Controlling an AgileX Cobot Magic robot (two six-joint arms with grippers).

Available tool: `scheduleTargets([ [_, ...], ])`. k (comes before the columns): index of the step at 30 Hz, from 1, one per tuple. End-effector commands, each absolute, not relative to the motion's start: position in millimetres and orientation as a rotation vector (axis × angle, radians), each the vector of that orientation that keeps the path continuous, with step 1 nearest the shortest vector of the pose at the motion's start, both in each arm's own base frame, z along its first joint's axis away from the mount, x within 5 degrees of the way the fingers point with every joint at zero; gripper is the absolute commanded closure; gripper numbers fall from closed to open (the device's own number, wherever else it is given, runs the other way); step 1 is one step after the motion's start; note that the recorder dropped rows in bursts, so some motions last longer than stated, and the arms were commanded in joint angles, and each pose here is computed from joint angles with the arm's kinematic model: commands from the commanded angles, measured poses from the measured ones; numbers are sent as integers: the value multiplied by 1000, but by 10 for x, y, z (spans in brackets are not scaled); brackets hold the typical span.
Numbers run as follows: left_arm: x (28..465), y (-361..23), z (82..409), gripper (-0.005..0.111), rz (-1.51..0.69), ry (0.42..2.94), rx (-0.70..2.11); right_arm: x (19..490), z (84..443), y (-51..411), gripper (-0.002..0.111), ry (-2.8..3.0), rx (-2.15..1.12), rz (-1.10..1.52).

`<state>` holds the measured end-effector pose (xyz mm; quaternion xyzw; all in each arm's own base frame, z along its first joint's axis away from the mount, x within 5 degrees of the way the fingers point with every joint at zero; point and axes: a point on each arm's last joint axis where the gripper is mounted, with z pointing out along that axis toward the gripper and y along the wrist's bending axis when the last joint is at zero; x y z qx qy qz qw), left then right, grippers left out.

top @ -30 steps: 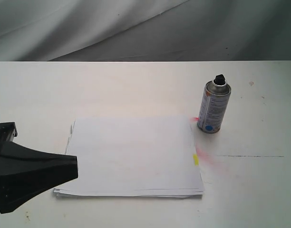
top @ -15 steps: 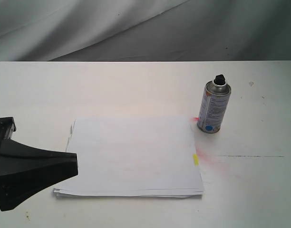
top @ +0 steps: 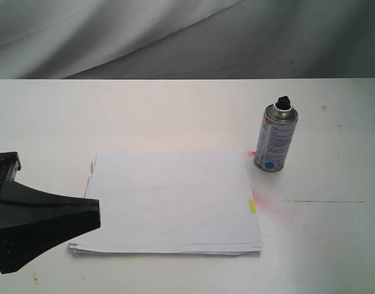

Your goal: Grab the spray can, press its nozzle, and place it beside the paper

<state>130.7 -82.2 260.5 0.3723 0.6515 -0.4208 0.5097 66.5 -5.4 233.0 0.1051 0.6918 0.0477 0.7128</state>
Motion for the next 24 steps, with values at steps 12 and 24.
scheduleTargets([
  [12,1293,-822,2612,107,-1012,1555,898,674,2138,-75,108,1543,298,133],
  [24,1264,-838,2629,107,-1007,1539,916,674,2138,-75,108,1543,299,135],
])
